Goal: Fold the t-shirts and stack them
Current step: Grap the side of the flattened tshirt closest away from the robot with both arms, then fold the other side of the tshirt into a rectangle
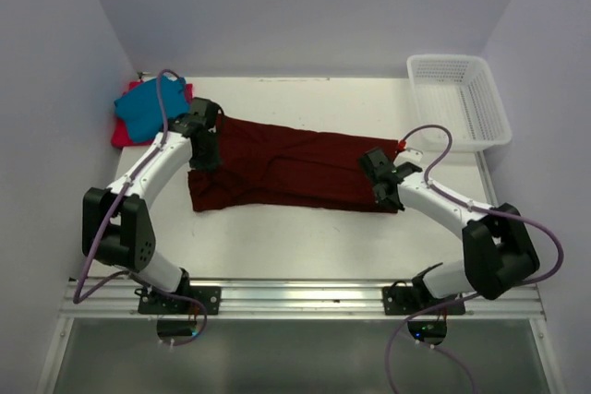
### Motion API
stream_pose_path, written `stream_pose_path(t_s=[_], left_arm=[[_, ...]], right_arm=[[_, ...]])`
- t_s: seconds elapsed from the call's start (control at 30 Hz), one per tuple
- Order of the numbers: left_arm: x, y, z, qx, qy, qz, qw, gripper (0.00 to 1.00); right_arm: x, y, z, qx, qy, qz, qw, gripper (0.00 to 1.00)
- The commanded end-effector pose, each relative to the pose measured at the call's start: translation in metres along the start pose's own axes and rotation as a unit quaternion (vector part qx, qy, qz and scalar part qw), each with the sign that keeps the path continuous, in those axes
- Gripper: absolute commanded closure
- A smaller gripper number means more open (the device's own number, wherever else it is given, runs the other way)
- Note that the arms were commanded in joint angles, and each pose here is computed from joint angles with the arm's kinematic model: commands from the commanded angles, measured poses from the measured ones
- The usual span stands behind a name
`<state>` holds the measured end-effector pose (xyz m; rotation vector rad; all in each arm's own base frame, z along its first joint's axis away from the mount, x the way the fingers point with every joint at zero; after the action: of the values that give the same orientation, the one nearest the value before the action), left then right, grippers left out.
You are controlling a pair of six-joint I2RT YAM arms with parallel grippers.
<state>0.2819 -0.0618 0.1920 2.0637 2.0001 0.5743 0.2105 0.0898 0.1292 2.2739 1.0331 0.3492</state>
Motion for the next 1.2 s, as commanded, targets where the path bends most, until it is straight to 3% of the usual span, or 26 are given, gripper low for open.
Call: stream_pose_path(t_s=[0.0,0.53,1.17], left_arm=[[-0.004,0.031,0.006,-0.055,-0.015,-0.012,0.998,1.00],[-0.010,0.092,0.008,-0.105,-0.009,-0.007,0.994,1.00],[-0.009,0.115,0.042,-0.085,-0.006,-0.008,0.996,1.00]], right_arm=[[0.015,0.023,0.005,-0.035,0.002,0.021,0.999,1.00],[0.049,0.047,0.023,-0.043,-0.006,0.008,0.999,1.00],[0.049,0.062,0.058,-0.038,-0.064,0.019,0.997,1.00]])
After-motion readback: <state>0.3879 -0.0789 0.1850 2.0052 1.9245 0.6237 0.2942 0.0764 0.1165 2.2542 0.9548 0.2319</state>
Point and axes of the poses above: each gripper's point midway between its finger pads, its own z axis out along the fingers, its own x axis along the line the jaws close on, y = z × x, the point moved 9 cm from there along -z, back along the fingers, and after that the axes turned 12 degrees about z, right-handed, at the moved point
